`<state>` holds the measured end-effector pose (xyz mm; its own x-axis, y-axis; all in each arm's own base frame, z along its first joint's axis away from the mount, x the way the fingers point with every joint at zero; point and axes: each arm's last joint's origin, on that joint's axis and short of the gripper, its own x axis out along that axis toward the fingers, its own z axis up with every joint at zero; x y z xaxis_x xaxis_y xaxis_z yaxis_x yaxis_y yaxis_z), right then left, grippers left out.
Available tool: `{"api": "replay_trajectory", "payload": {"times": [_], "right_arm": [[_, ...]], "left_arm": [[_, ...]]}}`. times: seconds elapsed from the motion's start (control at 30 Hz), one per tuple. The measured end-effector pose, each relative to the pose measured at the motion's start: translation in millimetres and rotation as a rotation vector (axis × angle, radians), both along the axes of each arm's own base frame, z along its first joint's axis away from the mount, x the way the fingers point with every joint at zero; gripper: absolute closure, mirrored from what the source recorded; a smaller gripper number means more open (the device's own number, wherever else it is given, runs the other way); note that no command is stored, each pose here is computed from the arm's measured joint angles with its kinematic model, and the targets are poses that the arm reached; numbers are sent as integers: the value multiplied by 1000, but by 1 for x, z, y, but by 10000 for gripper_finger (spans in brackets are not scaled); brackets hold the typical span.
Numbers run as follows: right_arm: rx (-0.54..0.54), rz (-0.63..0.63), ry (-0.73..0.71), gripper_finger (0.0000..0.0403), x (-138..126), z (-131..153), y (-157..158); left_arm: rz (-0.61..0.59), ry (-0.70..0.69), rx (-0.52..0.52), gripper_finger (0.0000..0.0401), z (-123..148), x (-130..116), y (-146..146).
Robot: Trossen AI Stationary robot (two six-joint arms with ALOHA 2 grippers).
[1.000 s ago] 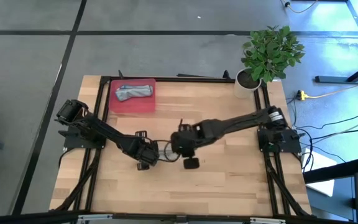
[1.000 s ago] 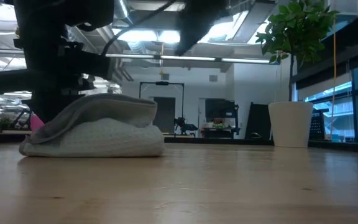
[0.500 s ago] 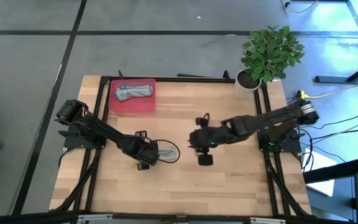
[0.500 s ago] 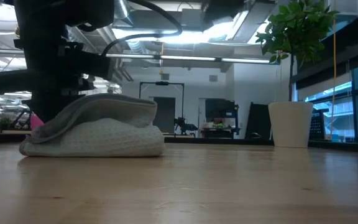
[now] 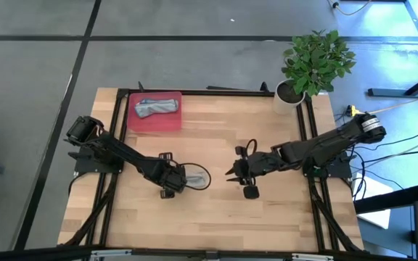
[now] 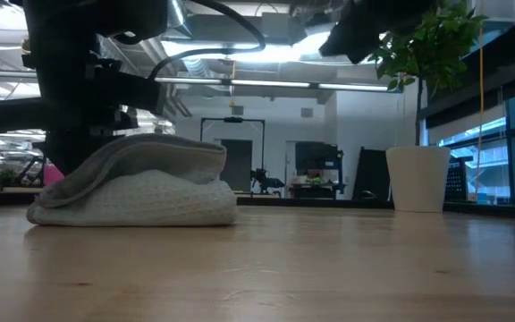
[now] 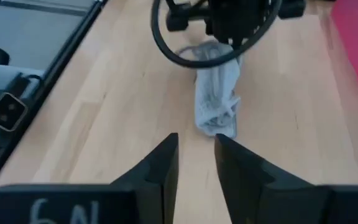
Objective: Roll microfiber towels into tight, uniform cylinder then place into a basket
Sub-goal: Roll the gray towel
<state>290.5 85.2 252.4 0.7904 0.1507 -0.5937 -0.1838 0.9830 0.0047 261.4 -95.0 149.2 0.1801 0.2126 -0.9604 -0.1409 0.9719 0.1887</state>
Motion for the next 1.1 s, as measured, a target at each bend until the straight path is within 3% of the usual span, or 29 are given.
{"api": "replay_trajectory", "payload": {"times": [0.27,1.1], "right_arm": [[-3,-9,36,297,-5,-18,-2],[-1,-4,7,297,-3,-15,-2]], "left_arm": [[1,-2,-1,401,0,0,0],[11,-10,-5,401,1,1,0]]}}
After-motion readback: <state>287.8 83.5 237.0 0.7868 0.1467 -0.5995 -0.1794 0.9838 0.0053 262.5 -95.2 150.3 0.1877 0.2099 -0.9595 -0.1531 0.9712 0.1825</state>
